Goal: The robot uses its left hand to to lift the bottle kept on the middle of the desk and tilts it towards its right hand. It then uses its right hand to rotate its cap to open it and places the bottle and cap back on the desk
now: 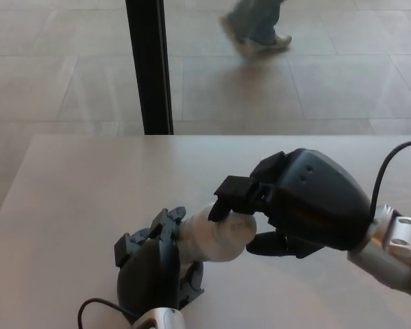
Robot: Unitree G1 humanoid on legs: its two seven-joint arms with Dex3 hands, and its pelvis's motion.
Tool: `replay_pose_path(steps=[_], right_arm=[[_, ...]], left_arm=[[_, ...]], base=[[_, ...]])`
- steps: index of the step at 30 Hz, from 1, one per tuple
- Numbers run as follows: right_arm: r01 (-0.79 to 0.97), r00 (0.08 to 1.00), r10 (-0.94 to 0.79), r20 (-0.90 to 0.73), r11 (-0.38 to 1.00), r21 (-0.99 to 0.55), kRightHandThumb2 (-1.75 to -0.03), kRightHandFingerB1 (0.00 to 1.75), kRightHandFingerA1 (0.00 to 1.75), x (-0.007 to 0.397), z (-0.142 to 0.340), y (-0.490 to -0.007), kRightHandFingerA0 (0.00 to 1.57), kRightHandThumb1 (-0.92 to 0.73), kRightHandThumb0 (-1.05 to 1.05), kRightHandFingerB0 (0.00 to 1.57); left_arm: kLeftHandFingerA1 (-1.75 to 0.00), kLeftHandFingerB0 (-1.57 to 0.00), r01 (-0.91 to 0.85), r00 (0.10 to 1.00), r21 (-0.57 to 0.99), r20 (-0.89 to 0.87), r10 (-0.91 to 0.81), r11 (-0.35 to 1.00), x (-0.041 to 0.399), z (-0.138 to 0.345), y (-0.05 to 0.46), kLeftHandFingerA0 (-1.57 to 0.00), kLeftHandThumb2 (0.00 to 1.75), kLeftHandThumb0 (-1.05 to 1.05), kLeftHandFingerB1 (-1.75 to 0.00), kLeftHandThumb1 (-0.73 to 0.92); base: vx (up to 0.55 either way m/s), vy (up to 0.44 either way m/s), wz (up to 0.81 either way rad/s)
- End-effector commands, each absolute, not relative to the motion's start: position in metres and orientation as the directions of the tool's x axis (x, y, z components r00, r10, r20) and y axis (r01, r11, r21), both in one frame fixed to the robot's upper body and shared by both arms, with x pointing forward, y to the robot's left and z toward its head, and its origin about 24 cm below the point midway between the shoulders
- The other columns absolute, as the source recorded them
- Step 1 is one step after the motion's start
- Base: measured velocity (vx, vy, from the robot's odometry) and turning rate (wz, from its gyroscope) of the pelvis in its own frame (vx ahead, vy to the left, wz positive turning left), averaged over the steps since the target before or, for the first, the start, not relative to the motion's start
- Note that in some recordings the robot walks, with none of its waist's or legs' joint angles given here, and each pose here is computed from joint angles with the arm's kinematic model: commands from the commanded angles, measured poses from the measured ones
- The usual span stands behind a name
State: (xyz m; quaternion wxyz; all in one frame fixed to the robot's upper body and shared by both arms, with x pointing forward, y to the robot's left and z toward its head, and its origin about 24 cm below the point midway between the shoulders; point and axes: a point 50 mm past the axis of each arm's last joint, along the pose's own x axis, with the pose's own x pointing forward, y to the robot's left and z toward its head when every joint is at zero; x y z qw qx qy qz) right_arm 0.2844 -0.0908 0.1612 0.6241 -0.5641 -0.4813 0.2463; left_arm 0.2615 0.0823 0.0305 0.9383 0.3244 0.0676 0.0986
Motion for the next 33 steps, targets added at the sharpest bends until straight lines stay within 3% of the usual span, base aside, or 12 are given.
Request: replay_pose_path(steps=[1,7,11,19,21,22,23,25,27,29,31,33], right_arm=[[0.355,0.180,0.939,0.292,0.214,-0.910,-1.06,1.14,1.52,0.277,0.180,-0.087,0.98,-0.42,-0.31,0.84],[0.381,0.127,0.954,0.273,0.207,-0.901,-1.03,1.20,1.58,0.277,0.187,-0.084,0.95,-0.44,-0.36,0.84],[0.399,0.056,0.954,0.296,0.250,-0.882,-0.99,1.15,1.64,0.274,0.190,-0.081,0.99,-0.43,-0.32,0.89],[0.430,0.009,0.955,0.298,0.265,-0.863,-1.05,1.19,1.58,0.274,0.200,-0.084,0.94,-0.42,-0.36,0.83],[0.436,0.039,0.954,0.298,0.252,-0.864,-1.11,1.28,1.67,0.277,0.202,-0.091,0.97,-0.41,-0.30,0.83],[0.442,0.053,0.950,0.307,0.253,-0.861,-1.10,1.08,1.31,0.277,0.202,-0.096,1.21,-0.39,-0.29,0.90],[0.436,0.130,0.935,0.329,0.244,-0.866,-1.08,1.19,1.49,0.282,0.204,-0.110,0.97,-0.43,-0.28,0.82],[0.438,0.180,0.929,0.323,0.218,-0.872,-0.95,0.97,1.26,0.283,0.206,-0.117,0.99,-0.49,-0.30,0.82],[0.437,0.304,0.869,0.391,0.238,-0.867,-0.73,1.00,1.38,0.291,0.211,-0.143,0.98,-0.58,-0.33,0.87],[0.439,0.384,0.811,0.442,0.261,-0.860,-0.87,1.39,1.75,0.296,0.212,-0.160,0.94,-0.43,-0.14,0.81],[0.432,0.409,0.790,0.457,0.273,-0.859,-0.81,1.24,1.75,0.297,0.212,-0.167,0.95,-0.47,-0.16,0.85],[0.435,0.534,0.692,0.486,0.268,-0.860,-0.70,1.15,1.75,0.300,0.205,-0.197,0.93,-0.51,-0.21,0.83]], left_arm=[[-0.83,-0.45,-0.010,0.915,0.678,-0.290,0.280,0.735,0.238,-0.015,0.098,-0.56,0.66,0.06,-0.58,0.92],[-1.16,-0.48,-0.020,0.917,0.667,-0.284,0.280,0.744,0.237,-0.016,0.099,-0.54,0.64,0.07,-0.76,0.92],[-0.85,-0.42,-0.011,0.918,0.675,-0.285,0.275,0.738,0.235,-0.017,0.099,-0.57,0.66,0.07,-0.57,0.92],[-0.97,-0.46,-0.010,0.915,0.673,-0.293,0.279,0.740,0.235,-0.018,0.098,-0.55,0.65,0.06,-0.61,0.91],[-0.94,-0.43,-0.006,0.919,0.674,-0.287,0.270,0.739,0.234,-0.017,0.098,-0.57,0.65,0.07,-0.57,0.90],[-0.93,-0.44,-0.003,0.921,0.676,-0.285,0.266,0.737,0.233,-0.018,0.098,-0.58,0.65,0.08,-0.58,0.90],[-0.95,-0.44,-0.005,0.914,0.664,-0.299,0.272,0.748,0.232,-0.019,0.100,-0.57,0.65,0.05,-0.58,0.91],[-0.86,-0.42,-0.005,0.917,0.668,-0.294,0.271,0.744,0.231,-0.019,0.102,-0.55,0.66,0.05,-0.56,0.91],[-1.19,-0.48,-0.001,0.912,0.668,-0.304,0.275,0.744,0.230,-0.020,0.105,-0.56,0.63,0.09,-0.64,0.92],[-0.96,-0.44,0.026,0.911,0.699,-0.311,0.271,0.715,0.230,-0.020,0.112,-0.54,0.64,0.09,-0.58,0.92],[-1.00,-0.46,0.032,0.913,0.704,-0.309,0.266,0.709,0.230,-0.020,0.116,-0.52,0.64,0.10,-0.63,0.92],[-1.20,-0.44,0.072,0.922,0.739,-0.305,0.238,0.670,0.234,-0.016,0.130,-0.50,0.63,0.09,-0.96,0.92]], base=[[0.00,0.000,0.00],[0.00,0.000,0.00],[0.00,0.000,0.00],[0.00,0.000,0.00],[0.00,0.000,0.00],[0.00,0.000,0.00],[0.00,0.000,0.00],[0.00,0.000,0.00],[0.00,0.000,0.00],[0.00,0.000,0.00],[0.00,0.000,0.00],[0.00,0.000,0.00]])
